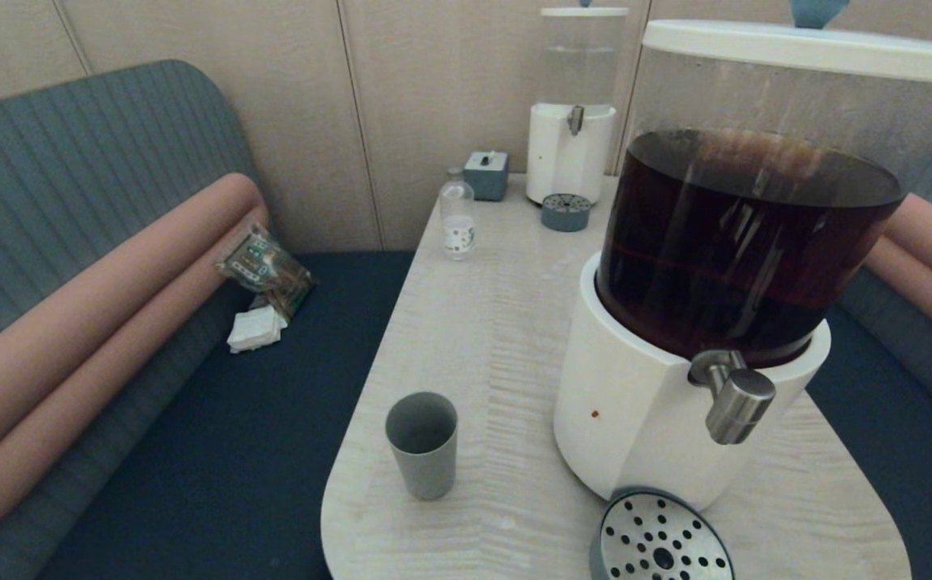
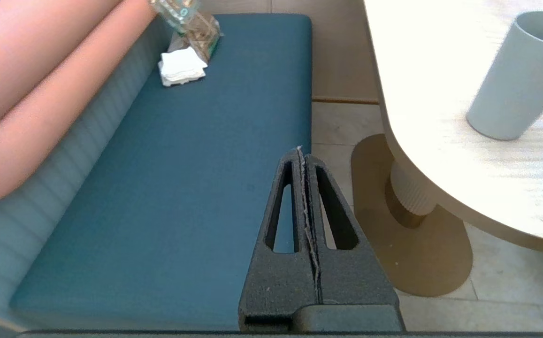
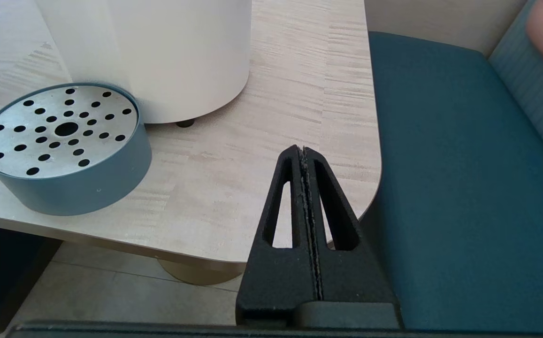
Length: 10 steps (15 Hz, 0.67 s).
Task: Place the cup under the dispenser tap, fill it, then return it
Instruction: Pick up the cup
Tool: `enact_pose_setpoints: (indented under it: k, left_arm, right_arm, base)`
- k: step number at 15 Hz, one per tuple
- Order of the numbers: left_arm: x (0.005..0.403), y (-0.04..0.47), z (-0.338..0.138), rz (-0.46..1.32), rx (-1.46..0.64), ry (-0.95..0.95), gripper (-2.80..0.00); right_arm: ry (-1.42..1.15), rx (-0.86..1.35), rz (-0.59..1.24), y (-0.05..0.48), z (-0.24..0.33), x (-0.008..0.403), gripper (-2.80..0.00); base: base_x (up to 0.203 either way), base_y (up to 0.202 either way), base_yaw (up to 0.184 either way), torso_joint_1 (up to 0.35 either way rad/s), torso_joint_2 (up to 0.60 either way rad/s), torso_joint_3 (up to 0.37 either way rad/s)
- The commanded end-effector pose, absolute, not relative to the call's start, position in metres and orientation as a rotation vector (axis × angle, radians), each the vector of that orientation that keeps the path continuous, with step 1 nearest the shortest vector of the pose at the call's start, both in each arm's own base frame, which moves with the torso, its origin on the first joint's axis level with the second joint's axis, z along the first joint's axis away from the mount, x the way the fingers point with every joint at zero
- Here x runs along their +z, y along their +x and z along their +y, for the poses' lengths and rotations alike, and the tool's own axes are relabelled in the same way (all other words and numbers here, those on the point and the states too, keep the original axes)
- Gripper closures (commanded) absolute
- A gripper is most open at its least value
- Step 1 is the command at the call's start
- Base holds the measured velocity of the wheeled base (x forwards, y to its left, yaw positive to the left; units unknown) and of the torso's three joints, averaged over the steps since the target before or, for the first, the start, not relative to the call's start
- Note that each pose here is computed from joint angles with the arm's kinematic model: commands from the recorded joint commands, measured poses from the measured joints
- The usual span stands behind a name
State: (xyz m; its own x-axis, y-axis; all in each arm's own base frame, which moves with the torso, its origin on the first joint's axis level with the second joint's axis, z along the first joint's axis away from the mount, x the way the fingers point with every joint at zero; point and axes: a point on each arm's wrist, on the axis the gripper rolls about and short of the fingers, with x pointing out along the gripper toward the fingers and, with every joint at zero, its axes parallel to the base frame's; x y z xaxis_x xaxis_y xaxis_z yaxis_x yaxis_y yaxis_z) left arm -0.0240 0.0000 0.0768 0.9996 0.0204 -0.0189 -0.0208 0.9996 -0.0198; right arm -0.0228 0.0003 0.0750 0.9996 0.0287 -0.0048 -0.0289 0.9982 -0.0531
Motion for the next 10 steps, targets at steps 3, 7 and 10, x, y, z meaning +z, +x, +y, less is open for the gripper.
enact_pose_setpoints:
  k: [3,7,10]
  left_arm:
    - [0.0771,-0.0237,0.0003,0.006,0.033,-0.051,0.00]
    - [0.0775,-0.0228,0.0003,-0.016,0.033,-0.061,0.00]
    - [0.0771,-0.0228,0.0002,-0.016,0.027,-0.049,0.00]
  right_arm:
    - [-0.054,0.029,0.007,-0.0226,0.0003,0.0723,0.00]
    - [-0.054,0.029,0.007,-0.0226,0.0003,0.0723,0.00]
    - [-0.054,0.030,0.007,-0.0226,0.0003,0.0723,0.00]
  base:
    - [0.000,0.000,0.000,0.000,0.00,0.000]
    - [0.000,0.000,0.000,0.000,0.00,0.000]
    - [0.000,0.000,0.000,0.000,0.00,0.000]
